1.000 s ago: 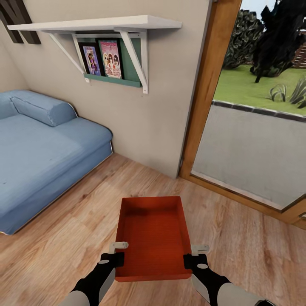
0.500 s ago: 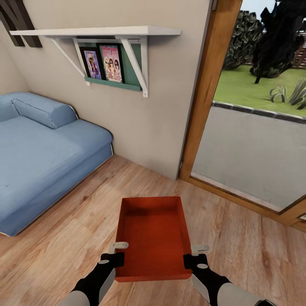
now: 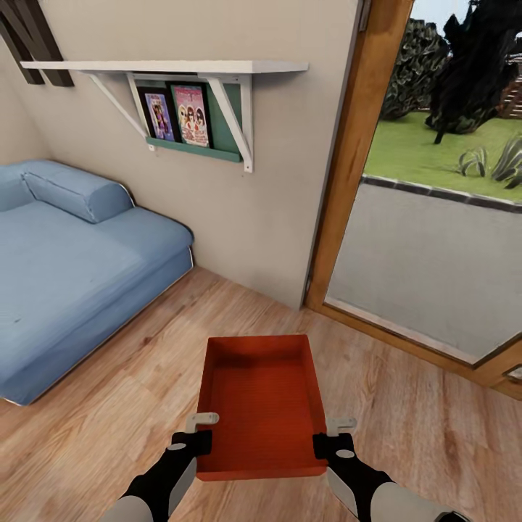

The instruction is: Move the two storage containers from the living room to the garage. In the garage, place one container on the floor and stack the other container on top of it (either order is fine).

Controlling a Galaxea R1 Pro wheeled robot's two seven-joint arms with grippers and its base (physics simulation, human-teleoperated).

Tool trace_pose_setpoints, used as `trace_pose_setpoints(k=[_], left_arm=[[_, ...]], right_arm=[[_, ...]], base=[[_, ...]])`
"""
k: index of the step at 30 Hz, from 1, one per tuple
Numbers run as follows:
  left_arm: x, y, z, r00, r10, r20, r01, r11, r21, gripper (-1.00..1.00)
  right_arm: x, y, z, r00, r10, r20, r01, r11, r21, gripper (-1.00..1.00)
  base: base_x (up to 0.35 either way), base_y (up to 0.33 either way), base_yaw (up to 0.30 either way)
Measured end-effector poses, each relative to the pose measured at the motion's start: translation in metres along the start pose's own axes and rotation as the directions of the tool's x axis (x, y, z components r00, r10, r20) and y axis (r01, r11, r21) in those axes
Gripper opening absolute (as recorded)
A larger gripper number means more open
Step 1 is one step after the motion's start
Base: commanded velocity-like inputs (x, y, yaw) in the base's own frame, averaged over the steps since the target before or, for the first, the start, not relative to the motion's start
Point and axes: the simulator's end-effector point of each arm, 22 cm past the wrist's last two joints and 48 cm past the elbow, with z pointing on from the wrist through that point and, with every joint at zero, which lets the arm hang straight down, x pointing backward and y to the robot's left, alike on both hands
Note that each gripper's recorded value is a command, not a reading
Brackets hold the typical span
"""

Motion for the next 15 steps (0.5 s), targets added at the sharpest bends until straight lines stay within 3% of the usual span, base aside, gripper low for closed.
trace_pose_setpoints(k=[15], left_arm=[[-0.012, 0.002, -0.017, 1.000, 0.001, 0.005, -0.001, 1.000, -0.001, -1.00]], right_arm=[[-0.013, 0.000, -0.018, 1.000, 0.001, 0.003, -0.001, 1.000, 0.003, -1.00]], base=[[0.000, 0.000, 0.000]])
